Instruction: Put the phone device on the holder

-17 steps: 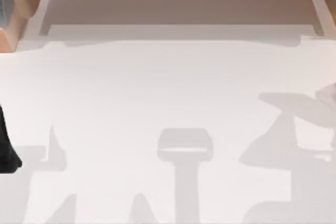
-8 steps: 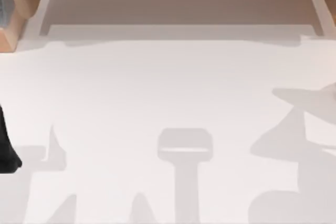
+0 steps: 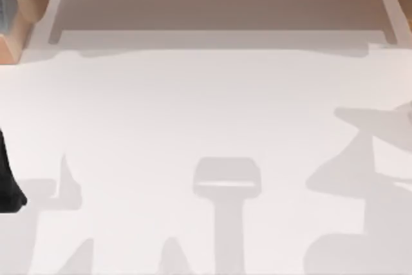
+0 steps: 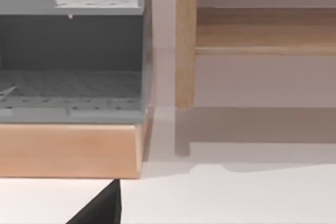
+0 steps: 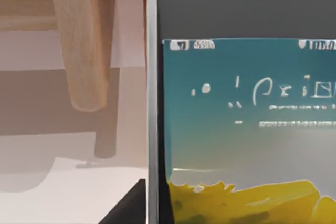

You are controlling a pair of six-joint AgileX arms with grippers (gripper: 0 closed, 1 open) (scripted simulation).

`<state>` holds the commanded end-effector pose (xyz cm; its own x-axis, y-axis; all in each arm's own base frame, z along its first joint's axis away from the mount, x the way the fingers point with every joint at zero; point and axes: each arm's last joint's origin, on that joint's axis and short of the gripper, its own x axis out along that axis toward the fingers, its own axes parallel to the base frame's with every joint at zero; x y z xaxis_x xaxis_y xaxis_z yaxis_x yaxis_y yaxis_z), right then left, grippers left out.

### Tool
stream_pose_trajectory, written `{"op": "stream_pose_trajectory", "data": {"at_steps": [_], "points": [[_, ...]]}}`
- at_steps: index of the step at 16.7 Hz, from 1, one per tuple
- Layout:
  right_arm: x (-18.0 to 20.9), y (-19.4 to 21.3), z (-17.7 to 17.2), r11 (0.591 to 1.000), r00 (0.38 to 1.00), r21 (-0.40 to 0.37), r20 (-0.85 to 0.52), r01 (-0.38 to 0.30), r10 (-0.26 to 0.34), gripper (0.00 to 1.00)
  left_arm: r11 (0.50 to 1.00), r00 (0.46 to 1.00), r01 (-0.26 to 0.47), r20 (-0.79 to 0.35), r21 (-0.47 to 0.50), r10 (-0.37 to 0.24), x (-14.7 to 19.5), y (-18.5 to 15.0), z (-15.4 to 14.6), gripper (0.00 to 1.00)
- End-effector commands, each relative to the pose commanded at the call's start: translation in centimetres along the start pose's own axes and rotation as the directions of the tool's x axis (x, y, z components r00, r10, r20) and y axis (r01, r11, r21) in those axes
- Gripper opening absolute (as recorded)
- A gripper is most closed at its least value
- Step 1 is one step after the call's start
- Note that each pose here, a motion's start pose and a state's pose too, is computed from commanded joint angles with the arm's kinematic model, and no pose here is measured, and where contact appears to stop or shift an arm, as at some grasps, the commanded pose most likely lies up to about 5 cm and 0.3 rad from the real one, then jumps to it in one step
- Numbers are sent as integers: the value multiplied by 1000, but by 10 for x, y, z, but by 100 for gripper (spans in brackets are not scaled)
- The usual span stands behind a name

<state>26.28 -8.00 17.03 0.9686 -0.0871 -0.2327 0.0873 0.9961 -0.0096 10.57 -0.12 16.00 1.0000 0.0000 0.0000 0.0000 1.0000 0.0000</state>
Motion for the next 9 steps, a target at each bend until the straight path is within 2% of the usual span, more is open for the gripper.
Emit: {"op": "stream_pose_trajectory", "data": {"at_steps": [3,9], "points": [[0,0,0,1000,1000,0,0,0,0,98,1000,1000,0,0,0,0,0,0,0,100],[0,0,0,1000,1000,0,0,0,0,100,1000,1000,0,0,0,0,0,0,0,100]]}}
